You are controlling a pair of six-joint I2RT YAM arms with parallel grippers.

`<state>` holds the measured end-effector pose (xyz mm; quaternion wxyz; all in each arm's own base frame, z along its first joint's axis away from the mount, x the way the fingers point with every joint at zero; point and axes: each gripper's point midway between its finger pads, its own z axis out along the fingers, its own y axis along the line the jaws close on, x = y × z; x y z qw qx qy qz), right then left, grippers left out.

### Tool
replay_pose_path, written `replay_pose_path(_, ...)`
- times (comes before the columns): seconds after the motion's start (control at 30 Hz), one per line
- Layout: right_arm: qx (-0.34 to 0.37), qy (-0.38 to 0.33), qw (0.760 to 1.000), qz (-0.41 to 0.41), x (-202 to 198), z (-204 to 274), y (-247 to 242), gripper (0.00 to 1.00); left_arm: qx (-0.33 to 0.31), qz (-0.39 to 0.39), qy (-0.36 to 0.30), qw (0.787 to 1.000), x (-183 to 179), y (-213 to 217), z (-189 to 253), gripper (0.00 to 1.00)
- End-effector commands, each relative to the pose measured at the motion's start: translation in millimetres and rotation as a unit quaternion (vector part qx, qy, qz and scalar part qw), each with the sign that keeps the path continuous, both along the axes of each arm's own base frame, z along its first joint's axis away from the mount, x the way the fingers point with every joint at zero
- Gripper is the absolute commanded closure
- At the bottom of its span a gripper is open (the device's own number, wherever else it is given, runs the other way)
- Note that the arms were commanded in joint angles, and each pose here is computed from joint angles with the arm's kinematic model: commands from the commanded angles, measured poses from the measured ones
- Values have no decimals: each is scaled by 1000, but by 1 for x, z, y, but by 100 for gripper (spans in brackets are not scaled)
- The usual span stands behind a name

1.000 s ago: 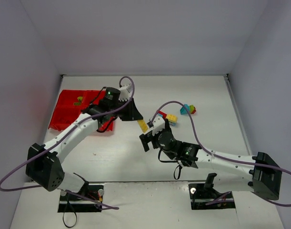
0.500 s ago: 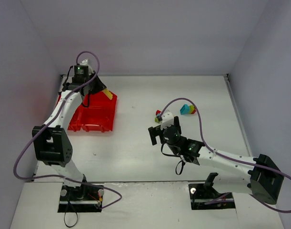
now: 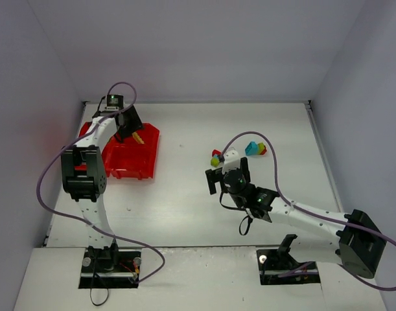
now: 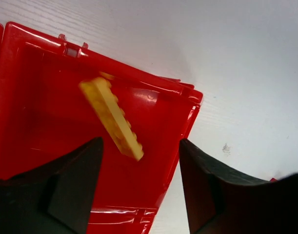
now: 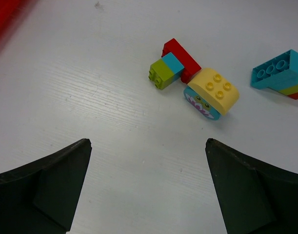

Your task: Sort the legos into containers by color

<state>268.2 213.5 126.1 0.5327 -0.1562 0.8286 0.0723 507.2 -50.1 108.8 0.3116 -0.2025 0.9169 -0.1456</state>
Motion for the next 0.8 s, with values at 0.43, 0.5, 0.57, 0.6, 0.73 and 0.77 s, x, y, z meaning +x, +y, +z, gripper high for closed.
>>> replay_pose_path(0.43,25,77,983,-166,65,-20,-54,2,33,-69,-209,975,-74,-38,204,29)
replay_pose_path(0.5,14,83,983,-164,71,-24,-54,4,46,-98,-205,973,-96,-56,199,29)
replay_pose_path(0.57,-3,81,984,-159,76,-24,-58,8,56,-129,-209,968,-121,-67,199,29)
replay_pose_path(0.6,-10,87,985,-150,78,-27,-56,11,56,-151,-210,964,-132,-77,197,29)
replay_pose_path(0.73,-55,81,991,-95,91,-22,-47,14,53,-199,-213,955,-168,-85,186,29)
replay_pose_path(0.77,-68,84,991,-85,93,-26,-46,13,56,-204,-215,953,-172,-85,183,29)
